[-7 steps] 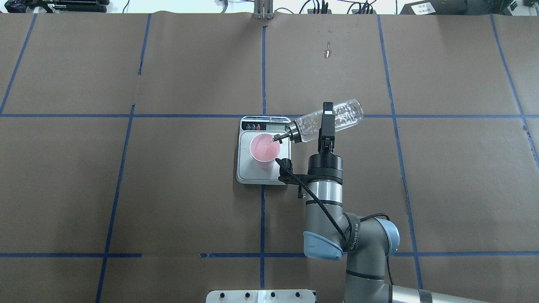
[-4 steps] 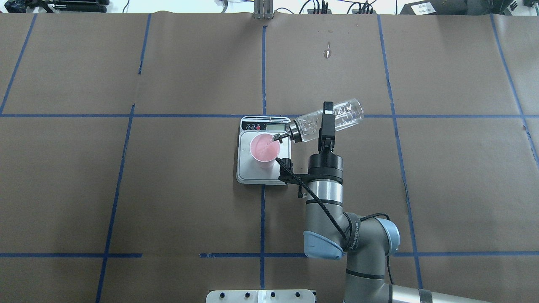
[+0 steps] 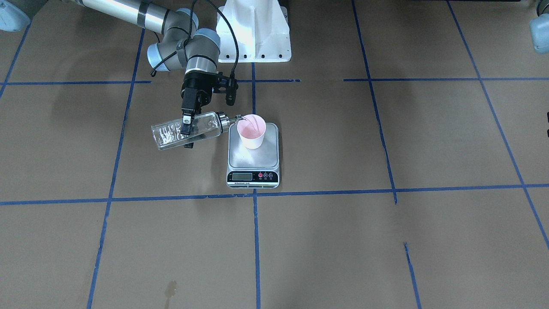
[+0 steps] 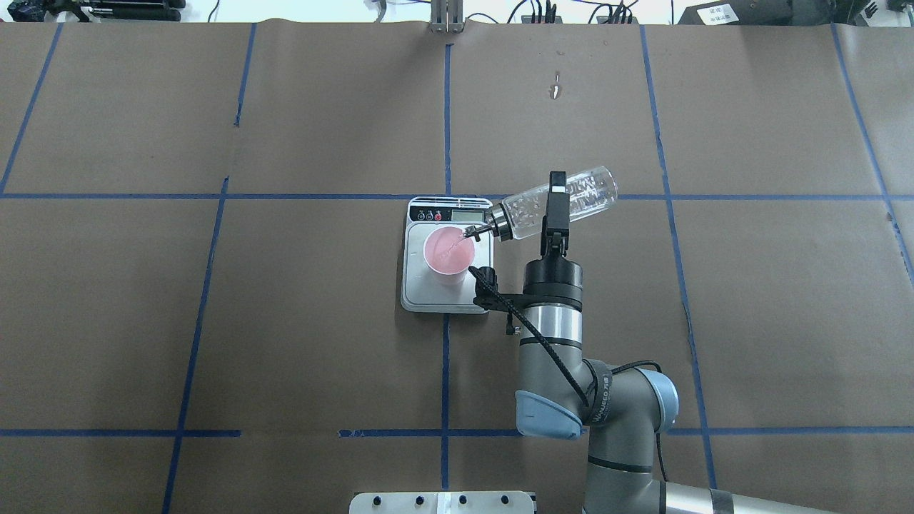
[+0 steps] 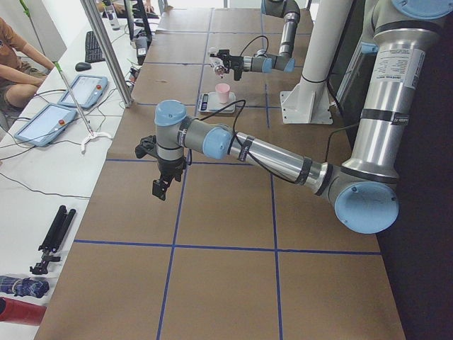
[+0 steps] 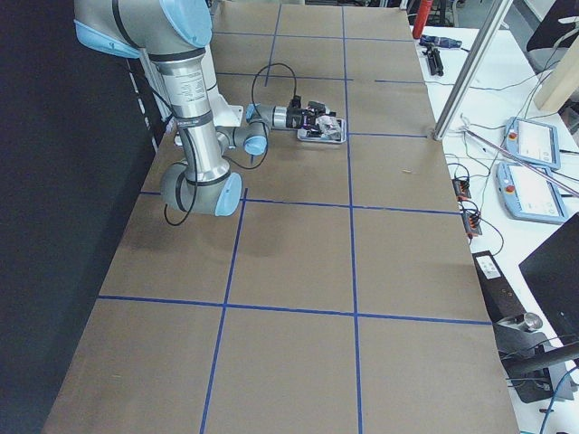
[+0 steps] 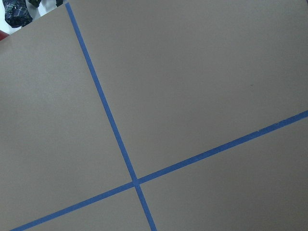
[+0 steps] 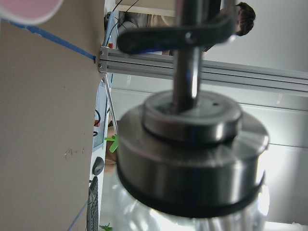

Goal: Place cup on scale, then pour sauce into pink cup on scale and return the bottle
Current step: 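Hold the bottle tilted, pouring into the pink cup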

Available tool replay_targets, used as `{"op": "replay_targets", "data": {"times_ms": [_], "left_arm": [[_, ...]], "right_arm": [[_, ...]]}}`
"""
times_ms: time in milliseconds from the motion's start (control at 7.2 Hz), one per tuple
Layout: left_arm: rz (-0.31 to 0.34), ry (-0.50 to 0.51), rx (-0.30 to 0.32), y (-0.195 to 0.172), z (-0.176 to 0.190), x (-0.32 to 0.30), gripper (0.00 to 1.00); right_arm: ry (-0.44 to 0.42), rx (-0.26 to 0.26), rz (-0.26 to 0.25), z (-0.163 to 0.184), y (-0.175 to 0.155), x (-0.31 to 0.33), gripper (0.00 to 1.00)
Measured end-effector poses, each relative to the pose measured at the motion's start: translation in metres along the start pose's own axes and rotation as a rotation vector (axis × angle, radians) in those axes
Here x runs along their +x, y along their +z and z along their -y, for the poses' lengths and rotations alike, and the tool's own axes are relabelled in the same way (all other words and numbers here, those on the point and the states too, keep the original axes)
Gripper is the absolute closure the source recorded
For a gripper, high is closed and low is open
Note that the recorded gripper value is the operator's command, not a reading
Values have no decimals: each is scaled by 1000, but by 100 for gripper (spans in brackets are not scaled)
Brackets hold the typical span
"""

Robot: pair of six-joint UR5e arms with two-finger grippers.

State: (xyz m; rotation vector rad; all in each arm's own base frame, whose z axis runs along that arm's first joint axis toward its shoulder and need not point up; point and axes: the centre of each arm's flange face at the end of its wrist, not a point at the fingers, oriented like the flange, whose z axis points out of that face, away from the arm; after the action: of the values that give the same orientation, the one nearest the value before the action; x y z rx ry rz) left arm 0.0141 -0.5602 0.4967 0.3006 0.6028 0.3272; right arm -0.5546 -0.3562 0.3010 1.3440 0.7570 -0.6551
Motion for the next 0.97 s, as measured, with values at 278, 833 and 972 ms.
{"op": "replay_targets", "data": {"times_ms": [278,833,972], "left_arm": [[1,0,2,-1,-1,0,0],[1,3,0,-1,-3,-2,0],[2,10,-1,0,-3,-2,0]], "right_arm": [[-2,-1,-1,0,1,0,100],[-26,-5,-6,-2,3,2,100],[-29,-6,-7,-2,4,2,100]]}}
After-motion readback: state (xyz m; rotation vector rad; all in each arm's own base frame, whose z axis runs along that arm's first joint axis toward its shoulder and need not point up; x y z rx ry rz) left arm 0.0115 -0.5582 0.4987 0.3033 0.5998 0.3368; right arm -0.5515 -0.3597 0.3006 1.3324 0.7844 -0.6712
